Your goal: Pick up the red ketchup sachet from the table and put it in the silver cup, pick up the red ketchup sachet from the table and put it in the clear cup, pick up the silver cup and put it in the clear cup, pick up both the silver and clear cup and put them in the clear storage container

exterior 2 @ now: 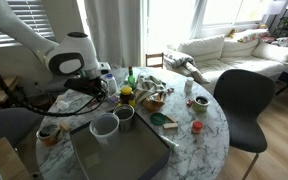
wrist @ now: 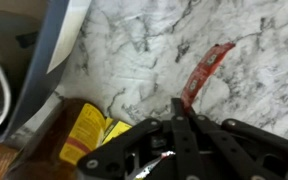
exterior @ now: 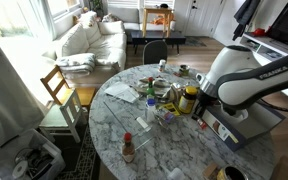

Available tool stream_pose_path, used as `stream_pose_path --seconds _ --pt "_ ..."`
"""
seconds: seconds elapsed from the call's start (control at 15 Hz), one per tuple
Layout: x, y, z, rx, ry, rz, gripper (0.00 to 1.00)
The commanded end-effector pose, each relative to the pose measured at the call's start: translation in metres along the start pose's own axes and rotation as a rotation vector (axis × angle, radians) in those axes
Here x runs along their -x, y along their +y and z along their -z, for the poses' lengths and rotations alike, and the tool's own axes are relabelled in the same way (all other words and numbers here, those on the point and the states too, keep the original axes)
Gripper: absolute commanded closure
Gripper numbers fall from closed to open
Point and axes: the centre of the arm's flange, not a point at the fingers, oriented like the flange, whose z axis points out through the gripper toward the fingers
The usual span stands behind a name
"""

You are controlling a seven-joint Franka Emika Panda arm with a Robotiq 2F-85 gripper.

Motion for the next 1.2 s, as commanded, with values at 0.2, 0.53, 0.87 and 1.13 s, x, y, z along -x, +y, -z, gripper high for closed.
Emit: stream_pose_path --seconds 0.2,0.53,0.87,1.13 --pt "0.075 0.031 0.104 0.202 -0.041 -0.152 1.0" --pt "0.108 0.069 0.125 0.312 -0.019 -0.268 1.0" --pt "0.127 0.093 0.115 0.332 -0.055 -0.322 1.0" --pt "0.128 0.1 0.105 0.316 -0.04 -0.335 0.85"
